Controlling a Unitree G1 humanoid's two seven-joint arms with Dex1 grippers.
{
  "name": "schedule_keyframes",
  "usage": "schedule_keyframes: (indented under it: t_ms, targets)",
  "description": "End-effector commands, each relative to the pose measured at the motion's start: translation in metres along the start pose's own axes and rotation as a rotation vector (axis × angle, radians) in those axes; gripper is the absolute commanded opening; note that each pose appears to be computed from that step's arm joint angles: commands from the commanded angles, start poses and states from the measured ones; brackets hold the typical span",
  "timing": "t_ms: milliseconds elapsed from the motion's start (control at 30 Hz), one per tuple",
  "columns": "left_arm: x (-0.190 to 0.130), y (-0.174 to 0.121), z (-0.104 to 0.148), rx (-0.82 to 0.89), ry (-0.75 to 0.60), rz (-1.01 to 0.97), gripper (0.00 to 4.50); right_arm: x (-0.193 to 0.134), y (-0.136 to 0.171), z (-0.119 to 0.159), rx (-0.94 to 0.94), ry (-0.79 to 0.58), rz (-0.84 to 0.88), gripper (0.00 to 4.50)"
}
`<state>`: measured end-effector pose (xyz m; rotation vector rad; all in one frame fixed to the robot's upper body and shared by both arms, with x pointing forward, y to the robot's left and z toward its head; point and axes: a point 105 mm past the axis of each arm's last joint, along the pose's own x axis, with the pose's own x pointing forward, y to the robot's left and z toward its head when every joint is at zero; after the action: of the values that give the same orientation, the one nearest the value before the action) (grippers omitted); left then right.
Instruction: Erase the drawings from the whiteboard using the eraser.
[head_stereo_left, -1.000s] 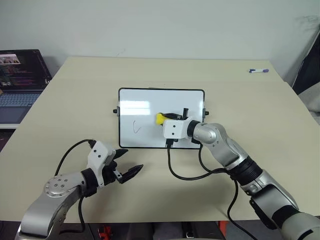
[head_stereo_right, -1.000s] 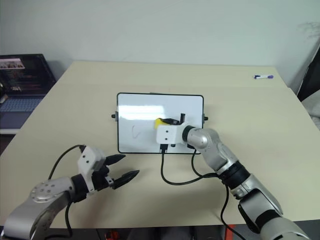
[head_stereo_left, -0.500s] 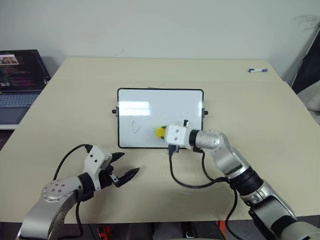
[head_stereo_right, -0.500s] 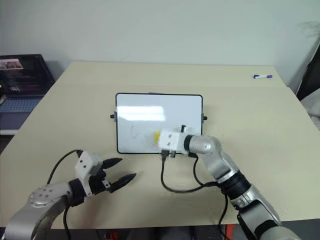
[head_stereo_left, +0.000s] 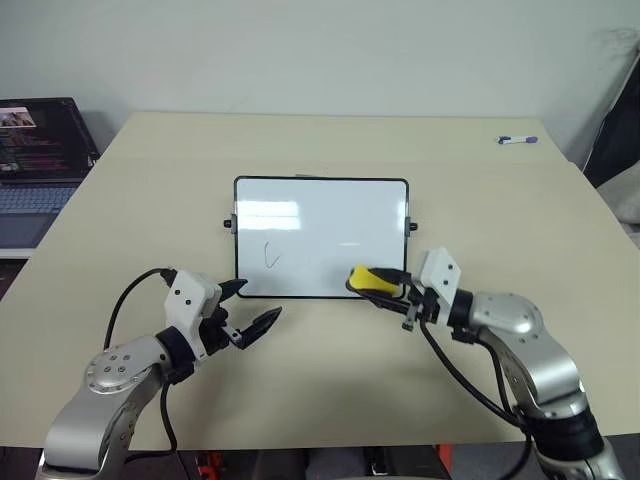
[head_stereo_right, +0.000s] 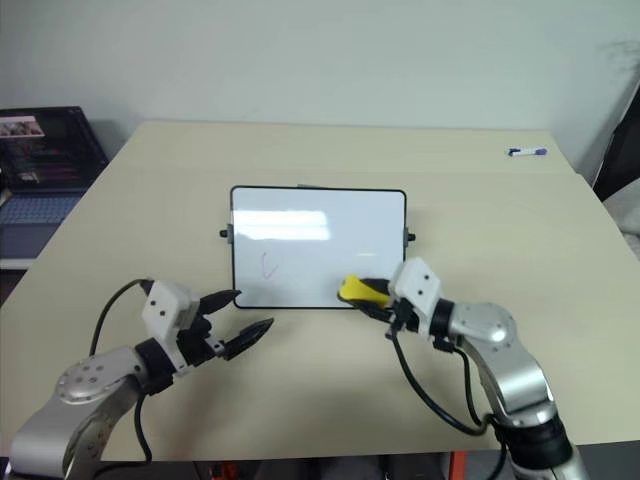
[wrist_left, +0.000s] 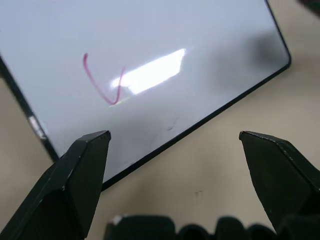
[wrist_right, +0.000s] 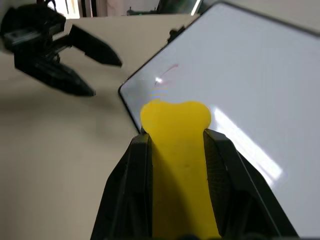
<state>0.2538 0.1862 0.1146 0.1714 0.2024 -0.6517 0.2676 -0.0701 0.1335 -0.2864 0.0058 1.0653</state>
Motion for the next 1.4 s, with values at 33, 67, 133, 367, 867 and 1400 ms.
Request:
schedule_keyframes:
  t_ms: [33,67,133,367,867,1400]
  targets:
    - [0.001,-0.005,0.009,0.009,-0.028,-0.004,4.50,-0.007,-0.001,0.010,-0.029,-0.044,-0.042,1.09]
    - [0.001,-0.007,0.009,0.006,-0.029,-0.005,4.50,-0.008,-0.002,0.009,-0.031,-0.041,-0.054,1.09]
    - [0.002,-0.010,0.010,0.002,-0.029,-0.011,4.50,-0.009,-0.004,0.007,-0.020,-0.048,-0.078,1.09]
    - [-0.003,-0.013,0.010,-0.002,-0.012,0.004,4.50,-0.010,-0.005,0.000,-0.002,-0.047,-0.091,1.09]
    - [-0.019,-0.009,0.000,-0.028,0.006,0.108,4.50,0.004,-0.007,0.008,-0.034,-0.061,0.004,1.09]
    - [-0.034,0.011,-0.030,-0.030,0.114,0.188,4.50,0.119,-0.017,0.052,-0.600,-0.026,0.094,1.09]
